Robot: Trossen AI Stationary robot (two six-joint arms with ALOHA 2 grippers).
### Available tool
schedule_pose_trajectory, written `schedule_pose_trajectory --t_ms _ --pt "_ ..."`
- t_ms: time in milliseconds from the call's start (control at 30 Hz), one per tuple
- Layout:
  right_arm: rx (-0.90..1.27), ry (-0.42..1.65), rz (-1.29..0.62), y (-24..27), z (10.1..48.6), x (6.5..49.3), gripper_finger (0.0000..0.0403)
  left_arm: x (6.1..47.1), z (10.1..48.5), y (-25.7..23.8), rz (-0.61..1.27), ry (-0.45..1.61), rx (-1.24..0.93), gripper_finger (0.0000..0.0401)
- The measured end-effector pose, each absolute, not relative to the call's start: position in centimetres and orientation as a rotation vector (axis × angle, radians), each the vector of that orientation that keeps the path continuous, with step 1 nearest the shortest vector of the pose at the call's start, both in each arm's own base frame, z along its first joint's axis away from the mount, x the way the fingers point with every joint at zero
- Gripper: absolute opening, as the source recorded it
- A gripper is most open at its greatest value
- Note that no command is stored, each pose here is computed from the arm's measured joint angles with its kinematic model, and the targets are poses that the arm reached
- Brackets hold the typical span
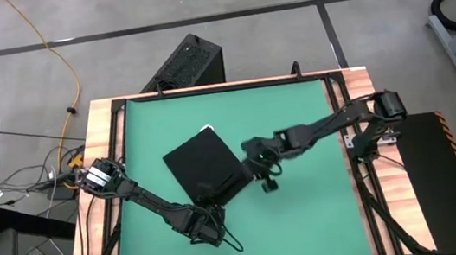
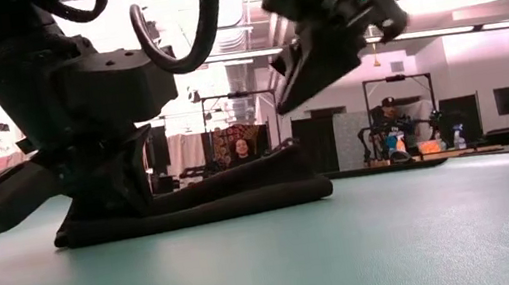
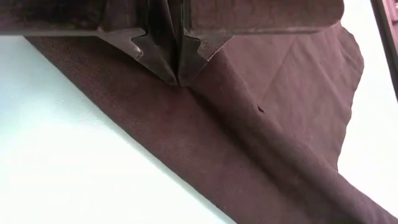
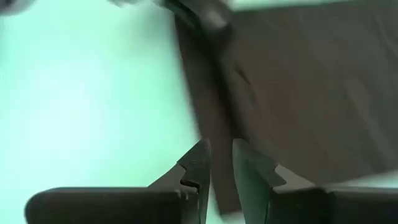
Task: Roll towel into tight, uniform cylinder
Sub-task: Roll the black towel
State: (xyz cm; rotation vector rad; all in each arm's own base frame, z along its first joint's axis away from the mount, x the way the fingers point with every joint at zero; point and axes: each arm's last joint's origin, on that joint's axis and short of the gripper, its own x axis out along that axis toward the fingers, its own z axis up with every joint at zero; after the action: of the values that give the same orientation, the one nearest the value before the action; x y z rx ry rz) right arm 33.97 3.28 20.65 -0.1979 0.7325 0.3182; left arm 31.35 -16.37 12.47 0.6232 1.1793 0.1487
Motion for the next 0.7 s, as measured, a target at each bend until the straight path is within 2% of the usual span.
schedule_pose_trajectory --t_ms 267,567,700 --pt "-0.206 0.629 0.288 2.7 17.3 34.6 0.0076 31.5 12.4 -15.9 0.127 1.207 0.600 0.0000" --pt "-0.161 0.747 0.235 0.4 13.1 35.5 0.0076 31.7 12.5 -15.8 0.113 1.210 0.595 0.0000" --pt "-0.105 0.757 0.200 -0.4 12.4 35.7 0.0076 31.5 13.2 -15.8 0.106 1.198 0.574 0.0000"
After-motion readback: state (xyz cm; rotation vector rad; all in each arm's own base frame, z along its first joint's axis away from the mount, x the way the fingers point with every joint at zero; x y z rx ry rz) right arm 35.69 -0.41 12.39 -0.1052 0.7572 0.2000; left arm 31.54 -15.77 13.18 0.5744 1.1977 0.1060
